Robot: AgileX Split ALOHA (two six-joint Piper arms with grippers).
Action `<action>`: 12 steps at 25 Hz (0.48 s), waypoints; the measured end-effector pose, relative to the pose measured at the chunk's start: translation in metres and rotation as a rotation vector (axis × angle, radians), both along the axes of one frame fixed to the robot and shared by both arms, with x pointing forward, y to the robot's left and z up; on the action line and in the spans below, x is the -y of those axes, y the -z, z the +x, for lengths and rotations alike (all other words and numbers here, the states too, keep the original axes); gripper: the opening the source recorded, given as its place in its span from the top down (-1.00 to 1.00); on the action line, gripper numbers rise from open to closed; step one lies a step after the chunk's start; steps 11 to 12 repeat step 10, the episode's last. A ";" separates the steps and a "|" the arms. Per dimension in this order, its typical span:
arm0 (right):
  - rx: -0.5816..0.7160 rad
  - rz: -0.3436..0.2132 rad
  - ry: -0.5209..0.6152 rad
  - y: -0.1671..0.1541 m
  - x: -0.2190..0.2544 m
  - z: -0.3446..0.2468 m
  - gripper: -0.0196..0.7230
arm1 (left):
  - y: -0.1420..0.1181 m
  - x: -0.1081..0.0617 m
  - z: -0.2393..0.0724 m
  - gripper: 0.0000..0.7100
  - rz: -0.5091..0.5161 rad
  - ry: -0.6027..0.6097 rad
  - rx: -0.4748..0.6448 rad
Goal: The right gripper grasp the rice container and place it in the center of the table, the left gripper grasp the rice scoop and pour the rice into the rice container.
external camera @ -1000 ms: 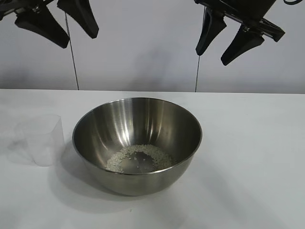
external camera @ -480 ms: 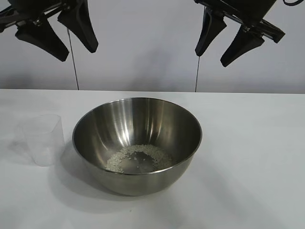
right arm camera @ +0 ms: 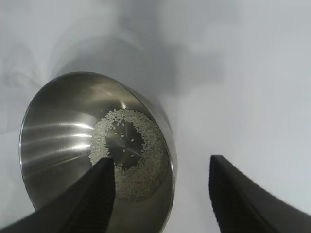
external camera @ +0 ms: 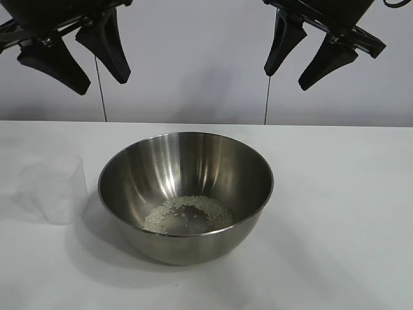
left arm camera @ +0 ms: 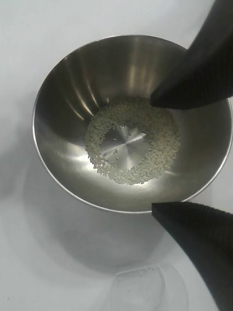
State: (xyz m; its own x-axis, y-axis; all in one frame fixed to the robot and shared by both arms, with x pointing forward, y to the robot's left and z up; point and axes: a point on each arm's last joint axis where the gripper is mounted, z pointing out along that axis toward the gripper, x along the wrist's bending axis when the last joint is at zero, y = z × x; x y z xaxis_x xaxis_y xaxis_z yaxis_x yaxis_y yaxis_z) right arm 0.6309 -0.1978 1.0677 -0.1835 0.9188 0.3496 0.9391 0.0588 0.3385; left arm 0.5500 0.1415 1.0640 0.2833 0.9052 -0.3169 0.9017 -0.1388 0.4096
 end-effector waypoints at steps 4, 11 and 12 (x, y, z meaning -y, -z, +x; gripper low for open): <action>0.029 0.004 0.012 -0.001 0.000 0.003 -0.13 | 0.000 0.000 0.001 -0.17 -0.003 -0.005 0.006; 0.095 0.013 0.039 -0.003 0.000 0.009 -0.13 | 0.000 0.000 0.002 -0.17 -0.007 -0.009 0.018; 0.095 0.013 0.039 -0.003 0.000 0.009 -0.13 | 0.000 0.000 0.002 -0.17 -0.007 -0.009 0.018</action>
